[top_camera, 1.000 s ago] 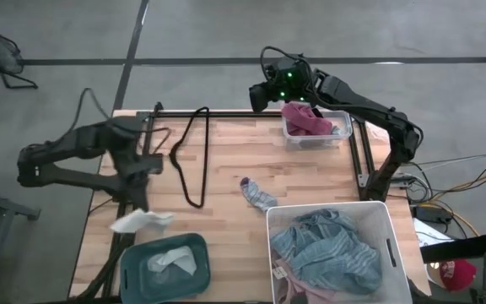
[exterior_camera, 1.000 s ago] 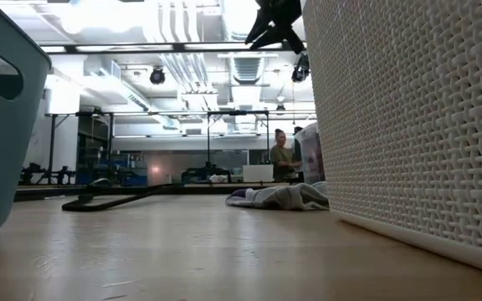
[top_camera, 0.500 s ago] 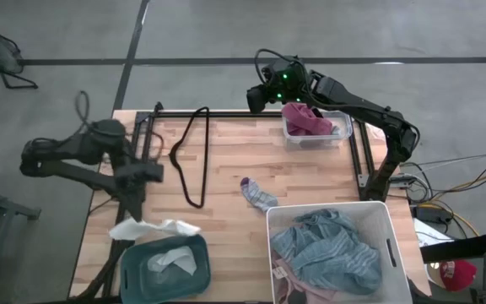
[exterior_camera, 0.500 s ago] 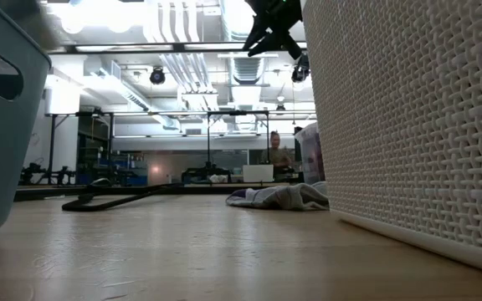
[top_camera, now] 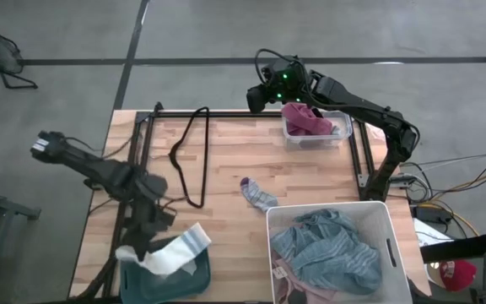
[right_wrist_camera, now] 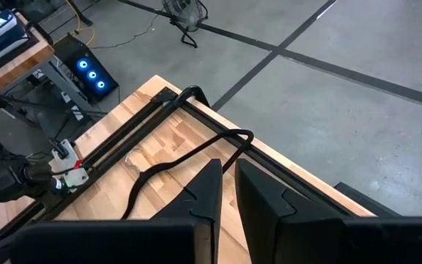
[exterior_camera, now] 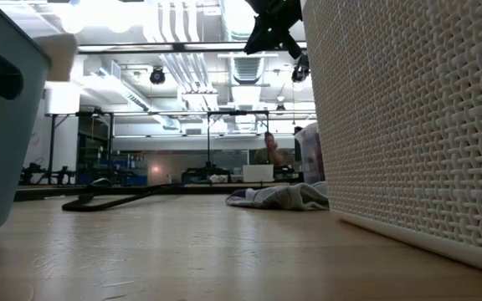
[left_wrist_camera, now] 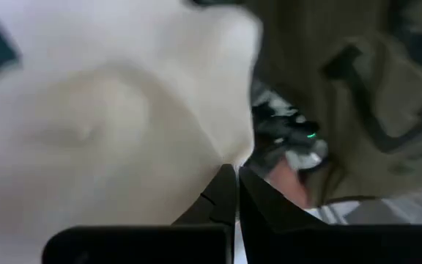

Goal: Pick & Place Cloths
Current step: Put the white blue sock into the blue bin, then put the grey sock into the blue bin

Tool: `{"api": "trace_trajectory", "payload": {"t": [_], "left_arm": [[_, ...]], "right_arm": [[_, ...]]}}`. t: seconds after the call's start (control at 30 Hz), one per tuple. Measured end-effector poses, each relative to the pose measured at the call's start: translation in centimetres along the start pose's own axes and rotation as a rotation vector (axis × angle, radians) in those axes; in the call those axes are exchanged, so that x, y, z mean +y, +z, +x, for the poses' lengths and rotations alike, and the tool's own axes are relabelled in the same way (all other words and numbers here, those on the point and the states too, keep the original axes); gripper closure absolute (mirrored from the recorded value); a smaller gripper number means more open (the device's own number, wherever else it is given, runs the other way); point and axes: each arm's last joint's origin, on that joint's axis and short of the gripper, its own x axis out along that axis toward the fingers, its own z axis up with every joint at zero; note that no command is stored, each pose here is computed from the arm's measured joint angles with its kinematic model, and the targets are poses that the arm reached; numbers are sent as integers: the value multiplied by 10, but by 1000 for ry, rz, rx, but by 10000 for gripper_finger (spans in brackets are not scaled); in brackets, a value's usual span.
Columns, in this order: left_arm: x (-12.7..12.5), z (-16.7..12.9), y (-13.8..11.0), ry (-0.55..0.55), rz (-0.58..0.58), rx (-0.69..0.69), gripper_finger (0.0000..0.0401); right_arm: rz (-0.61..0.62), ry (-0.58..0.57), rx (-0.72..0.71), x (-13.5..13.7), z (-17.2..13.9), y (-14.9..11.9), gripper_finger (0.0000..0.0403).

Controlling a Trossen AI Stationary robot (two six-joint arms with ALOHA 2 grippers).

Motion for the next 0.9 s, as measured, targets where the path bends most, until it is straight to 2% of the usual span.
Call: {"api": "trace_trajectory", "payload": {"t": [0.1, 0.23, 0.43, 0.63, 0.9], "left_arm": [[19, 6, 9, 38, -19, 25, 396], [46, 11, 30, 65, -53, -83, 379], [72, 13, 44, 94, -85, -88, 354], [69, 12, 47, 66, -4, -146, 313], [54, -4, 56, -59, 159, -297, 245]], "right_arm": [[0, -1, 0, 0, 0, 0, 364], [1, -1, 1, 0, 0, 0, 357], [4, -1, 3, 0, 0, 0, 339], [4, 0, 3, 0, 0, 0, 322], [4, 0, 3, 0, 0, 0, 308]]}}
